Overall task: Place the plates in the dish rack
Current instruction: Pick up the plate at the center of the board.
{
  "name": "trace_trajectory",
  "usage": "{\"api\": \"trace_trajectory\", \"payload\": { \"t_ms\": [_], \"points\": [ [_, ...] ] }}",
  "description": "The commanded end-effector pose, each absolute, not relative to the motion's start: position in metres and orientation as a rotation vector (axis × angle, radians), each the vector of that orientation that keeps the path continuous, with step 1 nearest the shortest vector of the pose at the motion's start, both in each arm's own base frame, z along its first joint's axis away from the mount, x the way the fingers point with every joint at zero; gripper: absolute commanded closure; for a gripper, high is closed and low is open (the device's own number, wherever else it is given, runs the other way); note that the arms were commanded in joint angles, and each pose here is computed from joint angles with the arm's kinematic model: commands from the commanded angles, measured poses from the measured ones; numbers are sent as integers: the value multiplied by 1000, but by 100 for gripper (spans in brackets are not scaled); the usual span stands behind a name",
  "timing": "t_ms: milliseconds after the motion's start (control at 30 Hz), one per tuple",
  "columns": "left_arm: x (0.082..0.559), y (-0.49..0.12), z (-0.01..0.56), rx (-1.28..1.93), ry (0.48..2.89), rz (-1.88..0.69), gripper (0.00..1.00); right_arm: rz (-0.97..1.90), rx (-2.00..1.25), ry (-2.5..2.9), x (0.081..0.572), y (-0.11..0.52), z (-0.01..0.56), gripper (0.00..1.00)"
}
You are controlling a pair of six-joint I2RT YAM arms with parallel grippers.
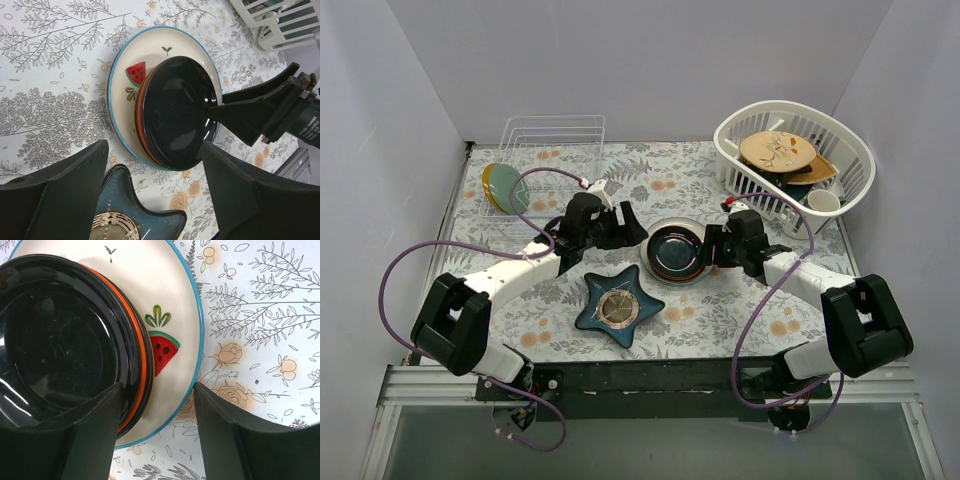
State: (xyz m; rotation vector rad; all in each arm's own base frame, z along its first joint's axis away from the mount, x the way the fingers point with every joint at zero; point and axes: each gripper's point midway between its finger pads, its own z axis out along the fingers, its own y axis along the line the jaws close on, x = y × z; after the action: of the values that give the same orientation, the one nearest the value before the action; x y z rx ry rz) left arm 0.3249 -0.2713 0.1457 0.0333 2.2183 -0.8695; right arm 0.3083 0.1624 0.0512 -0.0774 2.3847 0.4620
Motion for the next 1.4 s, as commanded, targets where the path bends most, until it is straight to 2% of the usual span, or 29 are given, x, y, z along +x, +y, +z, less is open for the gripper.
{"api": "trace_trajectory", "payload": {
  "t_ms": [0,567,700,867,1367],
  "points": [
    [318,-283,151,64,2189,-944,26,415,-64,2423,302,153,34,35],
    [307,-299,127,76,2223,-990,26,495,-111,2458,300,166,27,35],
    [305,-304,122,84,2230,-1003,32,495,-118,2464,299,167,26,35],
    [306,-309,119,92,2231,-1017,50,487,-123,2466,298,166,26,35],
    [308,-316,103,94,2253,-1009,61,475,-124,2470,296,163,24,35]
  ]
}}
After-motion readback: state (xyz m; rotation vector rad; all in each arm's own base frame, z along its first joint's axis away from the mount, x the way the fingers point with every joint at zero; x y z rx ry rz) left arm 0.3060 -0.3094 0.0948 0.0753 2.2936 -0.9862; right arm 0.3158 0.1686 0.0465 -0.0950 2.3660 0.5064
